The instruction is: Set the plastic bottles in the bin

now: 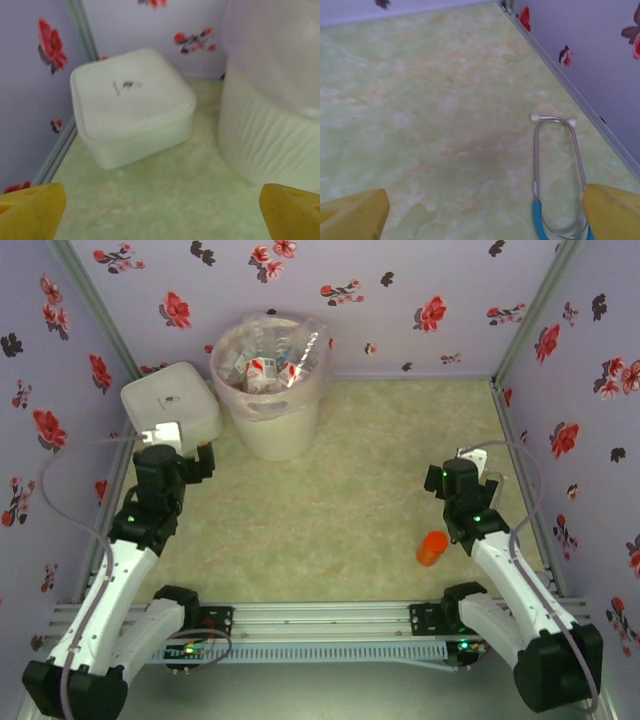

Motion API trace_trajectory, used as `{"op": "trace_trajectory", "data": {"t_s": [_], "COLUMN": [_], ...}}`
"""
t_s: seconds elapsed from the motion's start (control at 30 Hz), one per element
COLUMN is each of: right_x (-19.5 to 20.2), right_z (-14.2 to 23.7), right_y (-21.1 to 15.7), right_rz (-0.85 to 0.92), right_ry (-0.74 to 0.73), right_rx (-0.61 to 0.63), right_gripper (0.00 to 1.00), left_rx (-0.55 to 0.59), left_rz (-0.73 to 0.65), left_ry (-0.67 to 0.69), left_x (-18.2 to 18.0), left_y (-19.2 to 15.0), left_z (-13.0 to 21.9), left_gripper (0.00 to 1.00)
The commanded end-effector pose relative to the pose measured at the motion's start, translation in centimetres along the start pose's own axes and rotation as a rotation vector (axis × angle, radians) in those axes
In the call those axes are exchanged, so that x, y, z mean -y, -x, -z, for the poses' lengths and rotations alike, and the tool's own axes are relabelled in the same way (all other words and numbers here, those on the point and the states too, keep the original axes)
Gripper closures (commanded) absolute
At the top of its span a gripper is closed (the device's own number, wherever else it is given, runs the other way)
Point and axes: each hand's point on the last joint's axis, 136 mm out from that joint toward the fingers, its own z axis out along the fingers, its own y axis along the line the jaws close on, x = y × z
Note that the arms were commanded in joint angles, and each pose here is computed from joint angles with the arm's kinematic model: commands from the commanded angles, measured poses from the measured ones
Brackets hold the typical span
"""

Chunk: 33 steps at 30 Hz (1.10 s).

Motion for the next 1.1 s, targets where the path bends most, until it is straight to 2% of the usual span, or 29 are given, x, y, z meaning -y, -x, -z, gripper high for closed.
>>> {"op": "trace_trajectory", "data": {"t_s": [0.0,0.17,0.43,0.53,0.67,0.87,1.07], "right_x": [0.9,1.8,2.1,1.8,1.0,0.1,-1.2], "right_z": [-1.3,-2.9,-4.7,-5.4,-5.8,-6.9,-9.2], "right_y": [0.6,-0.7,-2.2,-2.5,-1.3,0.1,0.0], "right_rz": [0.006,0.016,-0.021,-0.011,-0.033,-0.047,-0.035], "right_ry": [-0.050,-0.084,-0.067,-0.060,-0.020,0.010,0.042], "right_rx": [0.062,0.084,0.117,0.116,0.191,0.268,0.300], "right_gripper": [0.00,0.00,0.00,0.00,0.00,0.00,0.00], "left_rx": [0.089,0.053,0.009,0.028,0.079,0.096,0.094], "left_rz": [0.020,0.017,-0.072,-0.114,-0.114,-0.177,-0.077], "left_ry": [0.086,0.126,0.105,0.089,0.049,0.055,0.029], "left_x": [-1.1,-1.2,-0.3,0.1,0.6,0.8,-0.7], "left_y": [-0.8,-5.3,-9.7,-10.8,-10.2,-10.4,-11.2], "left_z": [-1.9,-5.5,-9.1,-10.2,-11.1,-13.2,-13.4], "left_gripper": [0.00,0.00,0.00,0.00,0.00,0.00,0.00]}}
